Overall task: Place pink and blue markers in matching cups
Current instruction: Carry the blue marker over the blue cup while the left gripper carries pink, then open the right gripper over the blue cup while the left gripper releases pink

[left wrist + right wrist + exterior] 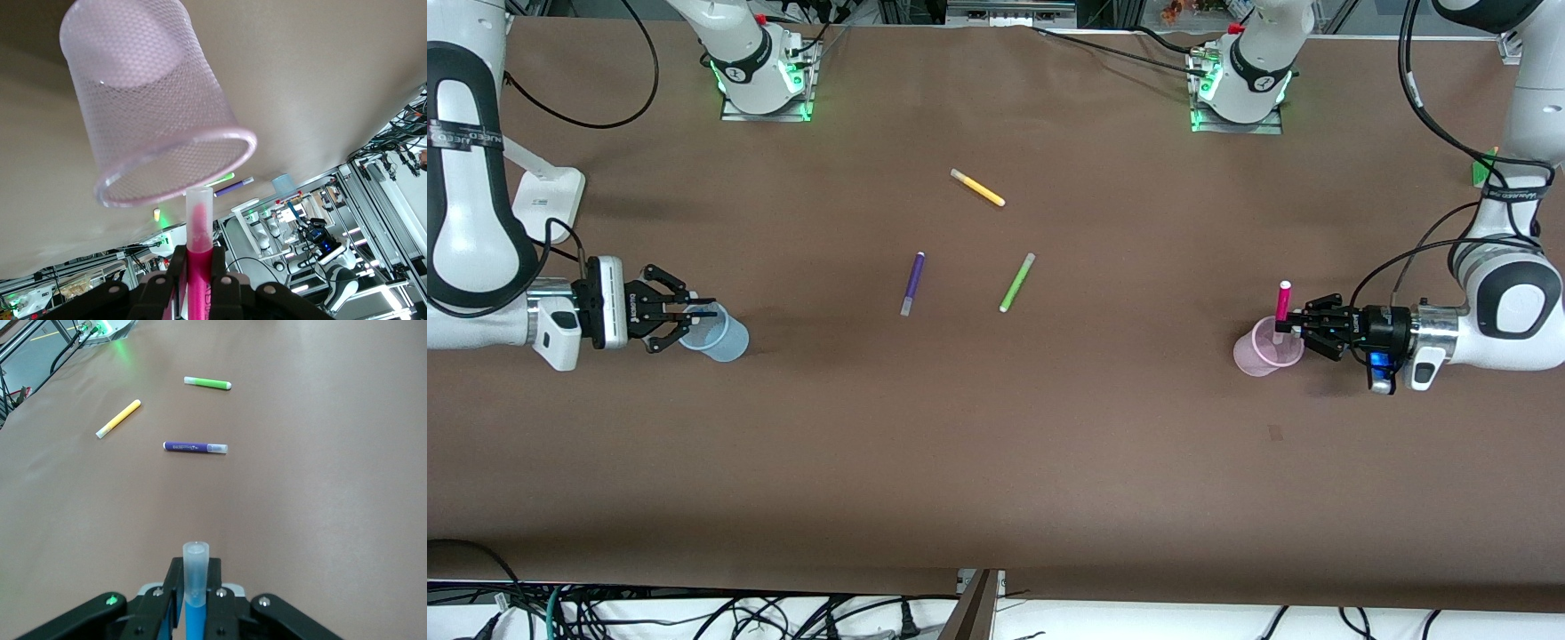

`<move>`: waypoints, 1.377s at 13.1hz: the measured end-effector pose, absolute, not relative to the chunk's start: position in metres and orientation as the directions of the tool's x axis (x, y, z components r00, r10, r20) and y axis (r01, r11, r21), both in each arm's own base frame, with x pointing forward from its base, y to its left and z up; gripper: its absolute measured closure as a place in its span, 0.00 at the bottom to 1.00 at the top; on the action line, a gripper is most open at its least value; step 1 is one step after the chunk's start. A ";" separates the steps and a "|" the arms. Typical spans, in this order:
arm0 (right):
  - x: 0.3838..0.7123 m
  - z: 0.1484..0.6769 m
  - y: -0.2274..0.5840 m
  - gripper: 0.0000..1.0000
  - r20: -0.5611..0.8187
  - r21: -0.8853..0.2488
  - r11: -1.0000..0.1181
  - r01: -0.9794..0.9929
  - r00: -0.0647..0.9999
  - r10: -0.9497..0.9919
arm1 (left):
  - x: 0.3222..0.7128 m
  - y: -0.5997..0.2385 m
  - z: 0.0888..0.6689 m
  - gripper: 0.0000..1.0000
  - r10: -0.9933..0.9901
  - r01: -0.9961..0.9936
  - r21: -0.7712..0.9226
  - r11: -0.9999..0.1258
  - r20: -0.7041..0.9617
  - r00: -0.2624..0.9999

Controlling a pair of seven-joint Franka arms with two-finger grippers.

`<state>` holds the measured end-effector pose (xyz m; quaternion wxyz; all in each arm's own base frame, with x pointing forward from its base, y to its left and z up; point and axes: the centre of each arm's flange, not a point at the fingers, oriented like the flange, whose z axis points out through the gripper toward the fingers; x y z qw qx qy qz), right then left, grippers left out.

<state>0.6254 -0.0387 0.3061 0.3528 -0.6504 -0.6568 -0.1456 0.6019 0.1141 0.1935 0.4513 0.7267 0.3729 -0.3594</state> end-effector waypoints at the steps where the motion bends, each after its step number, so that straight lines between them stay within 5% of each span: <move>1: 0.625 0.301 -0.039 0.83 0.653 -0.274 0.111 0.955 0.100 0.751 | 0.601 0.115 0.190 0.82 0.212 0.865 0.392 -0.313 -0.859 0.467; 7: 0.627 0.277 -0.040 0.83 0.658 -0.291 0.091 0.952 0.130 0.741 | 0.598 0.116 0.175 0.82 0.193 0.857 0.411 -0.310 -0.856 0.480; 10: 0.632 0.284 -0.044 0.55 0.654 -0.285 0.061 0.957 0.148 0.742 | 0.605 0.125 0.169 0.76 0.196 0.850 0.433 -0.300 -0.844 0.499; 15: 0.651 0.325 -0.044 0.01 0.553 -0.409 -0.179 0.895 0.399 0.732 | 0.612 0.131 0.168 0.29 0.200 0.845 0.446 -0.295 -0.836 0.511; 18: 0.658 0.355 -0.038 0.00 0.397 -0.500 -0.391 0.773 0.606 0.690 | 0.615 0.131 0.175 0.29 0.185 0.845 0.444 -0.298 -0.842 0.507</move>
